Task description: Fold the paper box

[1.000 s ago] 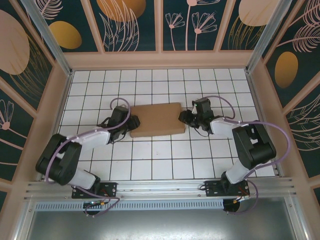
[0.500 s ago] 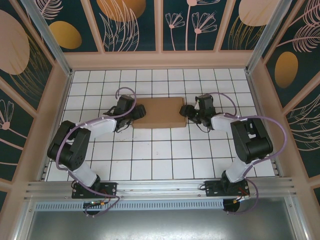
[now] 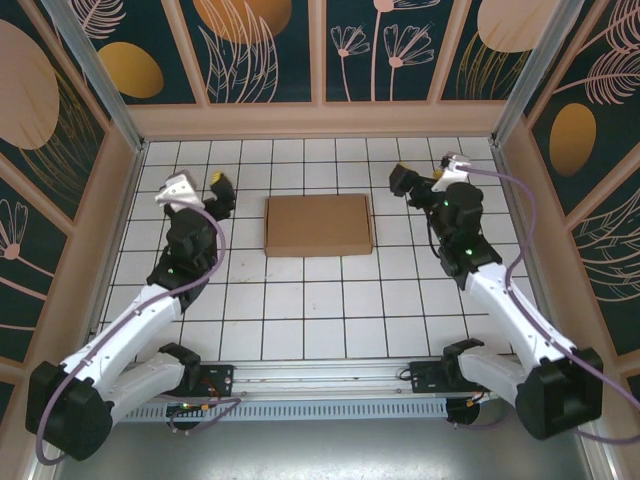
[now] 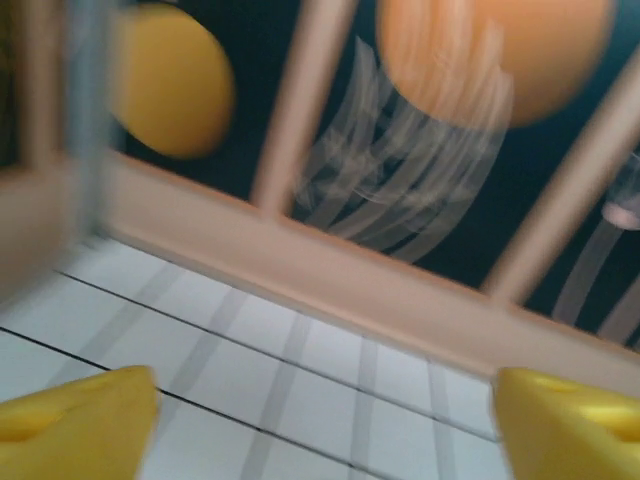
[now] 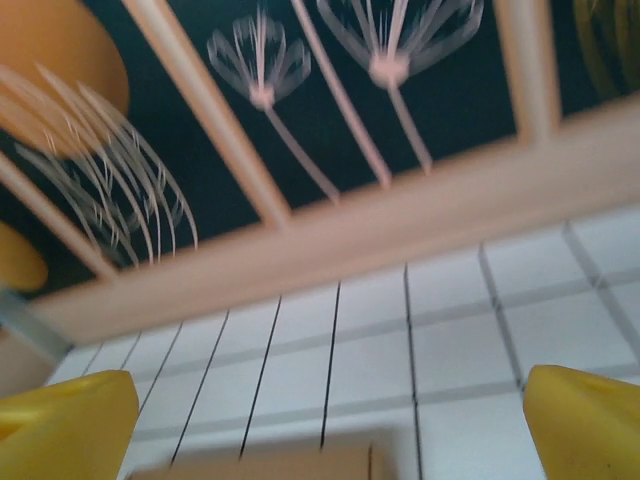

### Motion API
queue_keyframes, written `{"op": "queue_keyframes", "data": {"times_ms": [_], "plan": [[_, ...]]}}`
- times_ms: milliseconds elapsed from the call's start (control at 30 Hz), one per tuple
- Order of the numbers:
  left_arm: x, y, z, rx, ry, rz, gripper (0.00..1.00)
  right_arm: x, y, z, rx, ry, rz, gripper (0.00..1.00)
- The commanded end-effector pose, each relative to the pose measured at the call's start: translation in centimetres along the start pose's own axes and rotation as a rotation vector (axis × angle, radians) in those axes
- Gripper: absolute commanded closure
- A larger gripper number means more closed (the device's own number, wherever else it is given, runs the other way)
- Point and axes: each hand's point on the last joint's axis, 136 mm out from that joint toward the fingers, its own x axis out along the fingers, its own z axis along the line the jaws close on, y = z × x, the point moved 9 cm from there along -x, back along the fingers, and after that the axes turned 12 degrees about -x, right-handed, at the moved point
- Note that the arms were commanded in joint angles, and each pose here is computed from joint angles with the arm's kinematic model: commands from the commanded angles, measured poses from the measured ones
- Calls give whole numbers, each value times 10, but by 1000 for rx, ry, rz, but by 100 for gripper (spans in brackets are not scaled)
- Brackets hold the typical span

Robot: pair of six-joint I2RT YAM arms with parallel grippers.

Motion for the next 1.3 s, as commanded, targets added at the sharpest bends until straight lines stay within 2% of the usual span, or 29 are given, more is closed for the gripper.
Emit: {"op": "queue_keyframes", "data": {"times_ms": [0, 100, 133, 200, 300, 333, 433, 500, 567, 633, 667, 700, 800, 833, 933, 1067, 1200, 1267], "plan": [[5, 8, 34, 116, -292, -192, 31, -9, 8, -15, -217, 131, -180, 1], [26, 40, 32, 389, -197, -20, 1, -17, 27, -25, -245, 202, -256, 1], [31, 51, 33, 473, -156, 22, 2, -16, 36, -27, -271, 207, -254, 1], [36, 66, 41, 553, -146, 48, 2, -15, 55, -34, -320, 243, -238, 1], [34, 76, 66, 518, -181, 0, 1, -9, 89, -53, -400, 338, -146, 1], [31, 80, 76, 505, -153, 3, 1, -5, 103, -63, -408, 366, -79, 1], [38, 86, 107, 422, -258, 52, 2, -4, 136, -92, -388, 452, 49, 1], [39, 82, 122, 353, -287, 31, 3, -10, 146, -105, -289, 426, 11, 1], [42, 72, 131, 237, -255, -9, 5, -15, 147, -109, -297, 344, -35, 1], [49, 67, 141, 189, -307, -53, 1, -16, 157, -119, -252, 295, -29, 1], [52, 70, 145, 179, -305, -38, 1, -23, 160, -122, -232, 295, -71, 1], [54, 72, 146, 187, -278, -40, 1, -32, 159, -125, -212, 290, -122, 1], [46, 90, 133, 276, 0, 45, 1, -28, 161, -129, -191, 222, -79, 1], [41, 90, 133, 269, 37, 8, 1, -26, 162, -128, -198, 194, -62, 1], [47, 91, 136, 261, -18, 35, 1, -27, 162, -126, -212, 185, -70, 1], [50, 91, 136, 258, -17, 58, 1, -3, 165, -125, -246, 308, 24, 1], [50, 91, 136, 257, -15, 56, 1, -1, 165, -124, -251, 300, 26, 1], [50, 91, 136, 258, -14, 56, 1, 2, 166, -120, -266, 215, 40, 1]]}}
